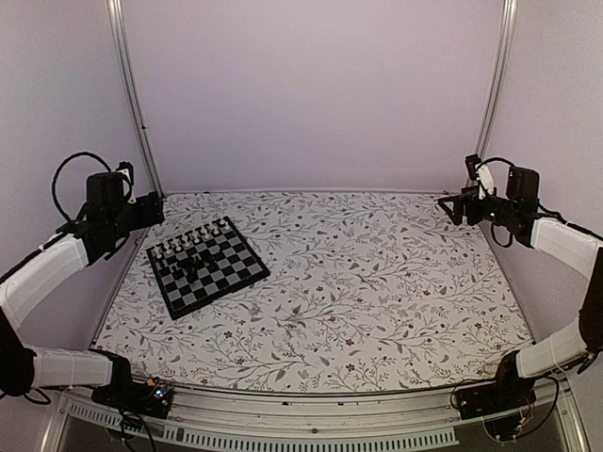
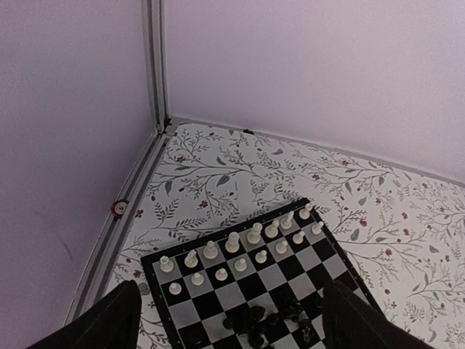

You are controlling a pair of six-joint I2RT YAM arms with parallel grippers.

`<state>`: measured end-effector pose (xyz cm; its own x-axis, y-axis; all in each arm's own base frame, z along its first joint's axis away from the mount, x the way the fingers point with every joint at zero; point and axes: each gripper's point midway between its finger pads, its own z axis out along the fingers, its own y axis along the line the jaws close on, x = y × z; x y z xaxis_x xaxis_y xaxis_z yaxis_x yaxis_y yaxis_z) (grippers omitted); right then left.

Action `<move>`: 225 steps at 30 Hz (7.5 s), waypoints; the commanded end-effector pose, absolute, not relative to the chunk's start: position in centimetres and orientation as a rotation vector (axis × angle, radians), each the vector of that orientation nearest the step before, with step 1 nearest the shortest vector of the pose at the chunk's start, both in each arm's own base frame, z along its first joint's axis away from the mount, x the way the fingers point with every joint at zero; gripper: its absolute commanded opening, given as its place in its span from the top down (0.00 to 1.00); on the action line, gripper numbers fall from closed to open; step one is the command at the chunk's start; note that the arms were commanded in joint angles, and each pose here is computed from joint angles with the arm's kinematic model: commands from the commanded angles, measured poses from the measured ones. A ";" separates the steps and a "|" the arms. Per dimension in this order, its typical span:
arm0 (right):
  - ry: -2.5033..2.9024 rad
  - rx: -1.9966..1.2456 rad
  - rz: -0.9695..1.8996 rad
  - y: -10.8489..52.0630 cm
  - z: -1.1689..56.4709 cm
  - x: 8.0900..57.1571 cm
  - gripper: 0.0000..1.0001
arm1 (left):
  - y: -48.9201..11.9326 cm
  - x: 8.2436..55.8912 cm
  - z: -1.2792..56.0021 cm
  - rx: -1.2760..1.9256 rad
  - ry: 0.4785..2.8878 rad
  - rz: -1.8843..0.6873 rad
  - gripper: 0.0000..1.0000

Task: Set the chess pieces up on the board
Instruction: Adjust the chessboard at the center of the board.

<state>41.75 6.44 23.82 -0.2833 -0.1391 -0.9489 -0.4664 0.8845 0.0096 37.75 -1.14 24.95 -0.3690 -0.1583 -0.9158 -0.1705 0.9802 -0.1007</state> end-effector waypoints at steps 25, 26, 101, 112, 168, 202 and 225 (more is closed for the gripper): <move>1.799 -1.397 0.741 30.8 14.8 33.3 0.32 | 8.3 38.5 11.2 -0.814 2.214 -0.332 0.48; 1.799 -1.400 0.746 30.8 14.7 33.1 0.33 | 8.7 38.9 11.1 -0.821 2.211 -0.327 0.50; 1.805 -1.508 0.864 33.7 13.1 29.5 0.40 | 12.8 42.9 4.6 -1.243 2.363 -0.076 1.00; 1.814 -1.515 0.848 33.7 12.7 29.5 0.39 | 9.9 45.6 1.4 -1.152 2.518 -0.268 1.00; 1.876 -1.523 0.892 34.7 9.9 30.1 0.38 | -5.1 54.8 -0.8 -0.812 2.667 -0.447 0.71; 2.004 -1.798 0.627 34.3 2.2 25.8 0.39 | -17.1 45.5 0.3 -0.554 2.757 -0.717 0.77; 1.872 -1.743 0.581 31.3 10.9 23.6 0.30 | -15.2 42.6 18.4 0.031 2.352 -0.214 0.70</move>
